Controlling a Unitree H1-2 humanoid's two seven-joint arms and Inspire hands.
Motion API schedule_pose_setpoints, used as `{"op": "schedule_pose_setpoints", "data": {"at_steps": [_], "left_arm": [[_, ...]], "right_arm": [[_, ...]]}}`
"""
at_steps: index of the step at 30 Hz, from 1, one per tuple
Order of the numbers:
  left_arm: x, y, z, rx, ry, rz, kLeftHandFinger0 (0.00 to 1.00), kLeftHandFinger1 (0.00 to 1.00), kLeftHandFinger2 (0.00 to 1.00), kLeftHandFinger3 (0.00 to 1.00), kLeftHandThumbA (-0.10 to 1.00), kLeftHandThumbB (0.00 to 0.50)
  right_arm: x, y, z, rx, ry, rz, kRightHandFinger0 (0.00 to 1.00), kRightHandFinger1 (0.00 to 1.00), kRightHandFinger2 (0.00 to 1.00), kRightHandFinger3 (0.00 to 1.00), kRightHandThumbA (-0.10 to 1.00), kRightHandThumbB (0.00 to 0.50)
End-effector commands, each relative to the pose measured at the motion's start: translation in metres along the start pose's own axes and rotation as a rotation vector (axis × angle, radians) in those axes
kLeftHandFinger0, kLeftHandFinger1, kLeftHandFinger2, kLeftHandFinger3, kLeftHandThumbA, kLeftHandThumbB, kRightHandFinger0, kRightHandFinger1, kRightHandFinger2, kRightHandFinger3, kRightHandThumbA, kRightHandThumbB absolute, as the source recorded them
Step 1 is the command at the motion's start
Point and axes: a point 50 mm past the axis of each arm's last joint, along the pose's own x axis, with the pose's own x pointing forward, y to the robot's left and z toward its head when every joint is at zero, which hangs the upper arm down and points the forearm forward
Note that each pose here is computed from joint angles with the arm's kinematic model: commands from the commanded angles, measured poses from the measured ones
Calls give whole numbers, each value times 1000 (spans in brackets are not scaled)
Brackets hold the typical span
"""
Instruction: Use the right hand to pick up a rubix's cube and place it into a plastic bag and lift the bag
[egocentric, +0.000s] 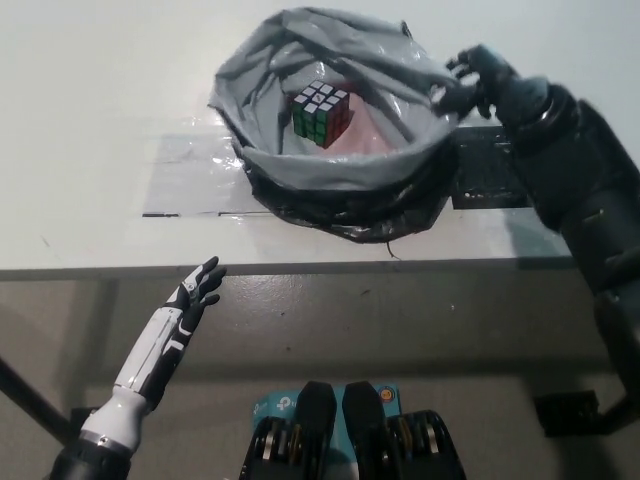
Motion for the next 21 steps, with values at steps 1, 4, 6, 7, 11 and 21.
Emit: {"op": "schedule_pose_setpoints", "data": {"at_steps": [1,4,6,7,11,21], "left_arm": [[7,6,8,6,-42,4,983,1000,1000,1000,1000,176],[6,6,8,4,-42,3,983,1000,1000,1000,1000,182],[6,6,7,2,-46,0,984,1000,1000,1000,1000,182],[6,6,7,2,-45,-1,983,1000,1000,1000,999,185],[8,6,8,3,-42,2,974,1000,1000,1000,1000,180],[10,6,8,-23,-61,-6,982,1000,1000,1000,983,175]], "right_arm": [[-16,-57,85,232,-145,26,0,270,689,585,393,192],[-20,-68,99,265,-195,45,0,277,675,510,445,167],[-23,-79,112,277,-209,54,0,236,625,445,491,158],[-26,-88,126,352,-229,73,0,221,625,506,396,119],[-46,-110,182,444,-293,64,0,218,704,806,367,89],[-86,-134,263,464,-440,29,0,409,896,1000,316,79]]}}
